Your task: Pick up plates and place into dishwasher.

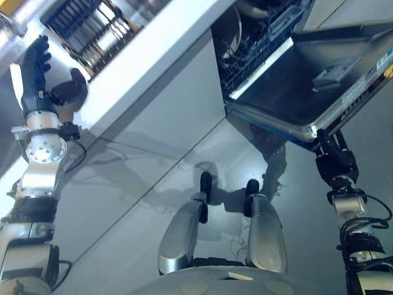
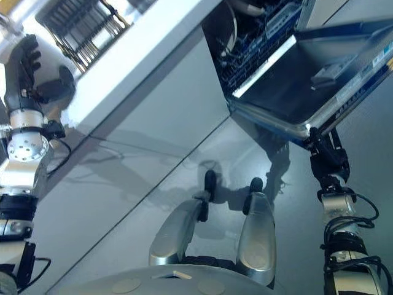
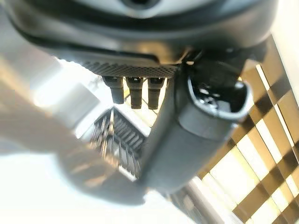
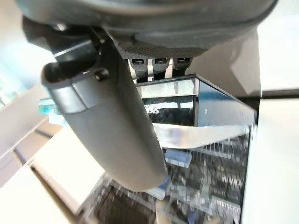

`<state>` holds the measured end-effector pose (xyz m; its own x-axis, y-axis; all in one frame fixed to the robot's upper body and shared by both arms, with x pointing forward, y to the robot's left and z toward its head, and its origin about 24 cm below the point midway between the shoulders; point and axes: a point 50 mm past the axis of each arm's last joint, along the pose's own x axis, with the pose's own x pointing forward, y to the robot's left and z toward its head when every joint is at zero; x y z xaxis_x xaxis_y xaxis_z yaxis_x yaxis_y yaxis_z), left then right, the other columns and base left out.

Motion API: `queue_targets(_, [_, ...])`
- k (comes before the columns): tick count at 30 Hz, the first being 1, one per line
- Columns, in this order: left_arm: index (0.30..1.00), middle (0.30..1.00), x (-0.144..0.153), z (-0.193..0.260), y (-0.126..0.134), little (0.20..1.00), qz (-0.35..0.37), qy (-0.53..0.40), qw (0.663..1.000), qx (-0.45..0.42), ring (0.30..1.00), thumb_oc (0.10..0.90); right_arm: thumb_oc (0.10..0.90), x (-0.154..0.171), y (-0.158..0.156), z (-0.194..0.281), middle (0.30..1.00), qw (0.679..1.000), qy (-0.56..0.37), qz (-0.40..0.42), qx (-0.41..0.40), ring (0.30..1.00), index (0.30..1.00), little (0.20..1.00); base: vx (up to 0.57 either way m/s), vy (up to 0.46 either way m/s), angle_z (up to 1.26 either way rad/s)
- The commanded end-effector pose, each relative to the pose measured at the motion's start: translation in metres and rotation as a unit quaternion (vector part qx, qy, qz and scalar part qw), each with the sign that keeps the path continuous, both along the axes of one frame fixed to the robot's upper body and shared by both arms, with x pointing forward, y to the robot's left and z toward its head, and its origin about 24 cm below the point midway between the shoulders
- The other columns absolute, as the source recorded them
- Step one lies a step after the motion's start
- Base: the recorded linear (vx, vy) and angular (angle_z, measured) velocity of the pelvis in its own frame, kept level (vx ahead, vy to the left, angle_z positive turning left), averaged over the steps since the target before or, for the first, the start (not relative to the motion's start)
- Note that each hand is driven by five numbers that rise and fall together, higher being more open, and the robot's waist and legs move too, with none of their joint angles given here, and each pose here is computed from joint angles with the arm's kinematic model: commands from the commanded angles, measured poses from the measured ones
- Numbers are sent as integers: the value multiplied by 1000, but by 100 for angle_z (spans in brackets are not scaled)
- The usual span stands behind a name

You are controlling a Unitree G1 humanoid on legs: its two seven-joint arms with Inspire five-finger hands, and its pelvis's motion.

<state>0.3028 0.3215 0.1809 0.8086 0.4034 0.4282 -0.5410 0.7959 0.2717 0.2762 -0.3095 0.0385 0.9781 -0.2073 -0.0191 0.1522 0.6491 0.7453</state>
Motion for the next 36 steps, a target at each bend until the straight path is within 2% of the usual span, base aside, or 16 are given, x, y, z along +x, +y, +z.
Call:
queue_targets(1, [900, 900, 11, 11, -22, 900, -52, 1, 998, 36, 900, 800, 800, 63, 173, 154, 900, 872, -316, 368, -63, 900, 900, 900, -3, -17, -15])
queue_targets(14, [900, 900, 14, 13, -22, 900, -55, 5, 997, 49, 900, 800, 800, 37, 226, 194, 900, 795, -423, 431, -67, 900, 900, 900, 43, 4, -10])
queue_targets(18, [900, 900, 15, 13, -22, 900, -57, 11, 997, 50, 900, 800, 800, 34, 236, 204, 900, 785, -436, 431, -84, 900, 900, 900, 61, 35, 23])
queue_targets(23, [900, 900, 17, 15, -22, 900, -64, 14, 996, 57, 900, 800, 800, 45, 230, 212, 900, 823, -417, 373, -98, 900, 900, 900, 67, 21, 54])
queue_targets(28, [900, 900, 15, 14, -20, 900, -68, 16, 996, 52, 900, 800, 800, 68, 203, 198, 900, 906, -338, 231, -105, 900, 900, 900, 56, 46, 21])
queue_targets(31, [900, 900, 10, 11, -19, 900, -67, 14, 997, 40, 900, 800, 800, 71, 191, 178, 900, 930, -295, 177, -126, 900, 900, 900, 35, 68, 1])
queue_targets(36, [900, 900, -10, -17, -22, 900, -73, 24, 997, 17, 900, 800, 800, 50, 156, 96, 900, 959, -183, 122, -180, 900, 900, 900, 68, 39, -2])
